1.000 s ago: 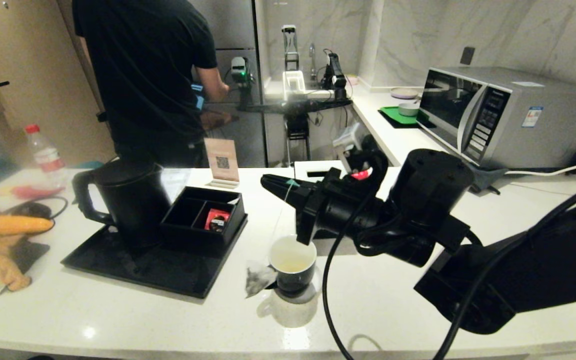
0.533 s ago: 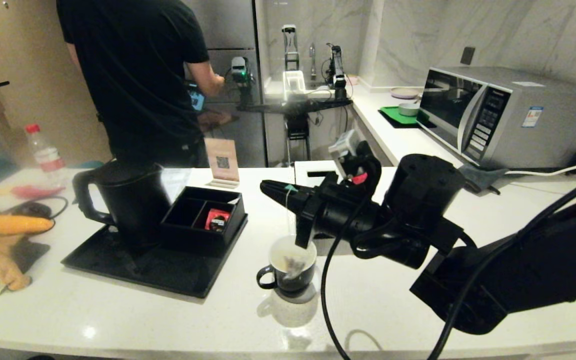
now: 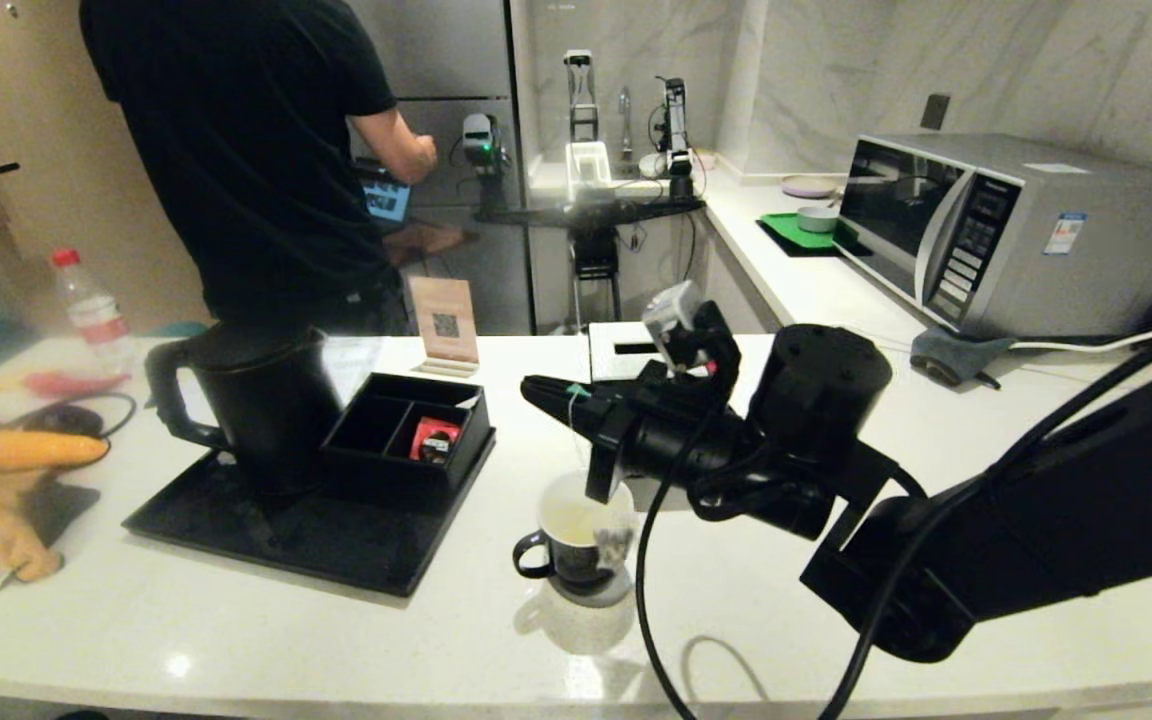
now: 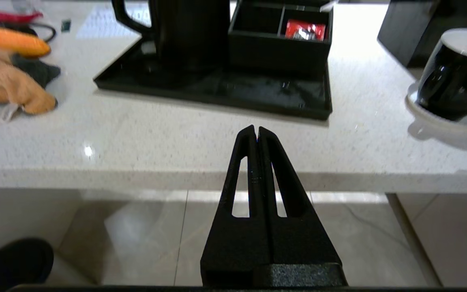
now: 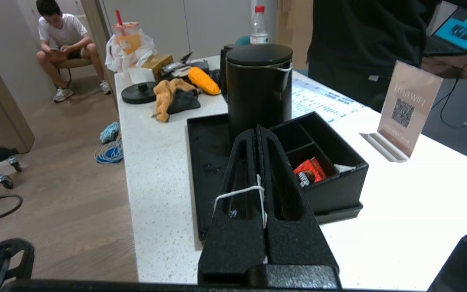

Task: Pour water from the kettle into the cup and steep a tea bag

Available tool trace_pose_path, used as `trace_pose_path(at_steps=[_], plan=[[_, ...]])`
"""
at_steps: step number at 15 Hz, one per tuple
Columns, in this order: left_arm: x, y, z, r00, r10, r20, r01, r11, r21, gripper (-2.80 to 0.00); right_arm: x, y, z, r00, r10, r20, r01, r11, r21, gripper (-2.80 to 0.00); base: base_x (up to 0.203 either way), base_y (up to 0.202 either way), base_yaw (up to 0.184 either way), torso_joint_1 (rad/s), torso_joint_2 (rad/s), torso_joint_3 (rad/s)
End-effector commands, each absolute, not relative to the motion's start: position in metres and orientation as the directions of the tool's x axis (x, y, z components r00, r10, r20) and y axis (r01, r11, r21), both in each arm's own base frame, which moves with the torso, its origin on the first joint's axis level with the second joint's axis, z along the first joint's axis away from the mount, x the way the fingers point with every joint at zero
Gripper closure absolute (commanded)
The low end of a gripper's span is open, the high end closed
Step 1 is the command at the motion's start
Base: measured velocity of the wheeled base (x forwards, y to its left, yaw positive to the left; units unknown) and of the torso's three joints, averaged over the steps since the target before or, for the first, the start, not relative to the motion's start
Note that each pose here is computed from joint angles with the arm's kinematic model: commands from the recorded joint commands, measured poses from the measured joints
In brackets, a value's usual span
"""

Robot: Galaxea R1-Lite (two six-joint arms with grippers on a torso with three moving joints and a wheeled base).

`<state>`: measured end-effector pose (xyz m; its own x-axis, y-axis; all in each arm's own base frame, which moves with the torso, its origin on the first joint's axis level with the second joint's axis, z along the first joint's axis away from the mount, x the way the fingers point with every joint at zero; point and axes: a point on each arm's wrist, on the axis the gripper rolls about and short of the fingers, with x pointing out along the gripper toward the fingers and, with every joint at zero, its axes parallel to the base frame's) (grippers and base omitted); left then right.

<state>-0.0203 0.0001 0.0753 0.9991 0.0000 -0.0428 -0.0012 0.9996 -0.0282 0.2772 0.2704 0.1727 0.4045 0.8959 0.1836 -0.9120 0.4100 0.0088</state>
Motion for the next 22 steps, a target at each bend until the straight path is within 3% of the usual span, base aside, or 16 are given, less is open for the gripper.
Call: trace_pose_path(at_steps=[1,22], plan=[[-0.023,0.000,0.075,1.000,0.000,-0.009,0.000,1.000,-0.029,0.00,0.282,0.274,0.171,0.402,0.895,0.193,-0.913,0.408,0.006,0.00,0.000,0.000,0.000,0.000,0.00,0.000],[-0.023,0.000,0.075,1.000,0.000,-0.009,0.000,1.000,-0.029,0.00,0.302,0.263,0.178,0.442,0.872,0.210,-0.892,0.452,0.002,0.00,0.000,0.000,0.000,0.000,0.00,0.000]])
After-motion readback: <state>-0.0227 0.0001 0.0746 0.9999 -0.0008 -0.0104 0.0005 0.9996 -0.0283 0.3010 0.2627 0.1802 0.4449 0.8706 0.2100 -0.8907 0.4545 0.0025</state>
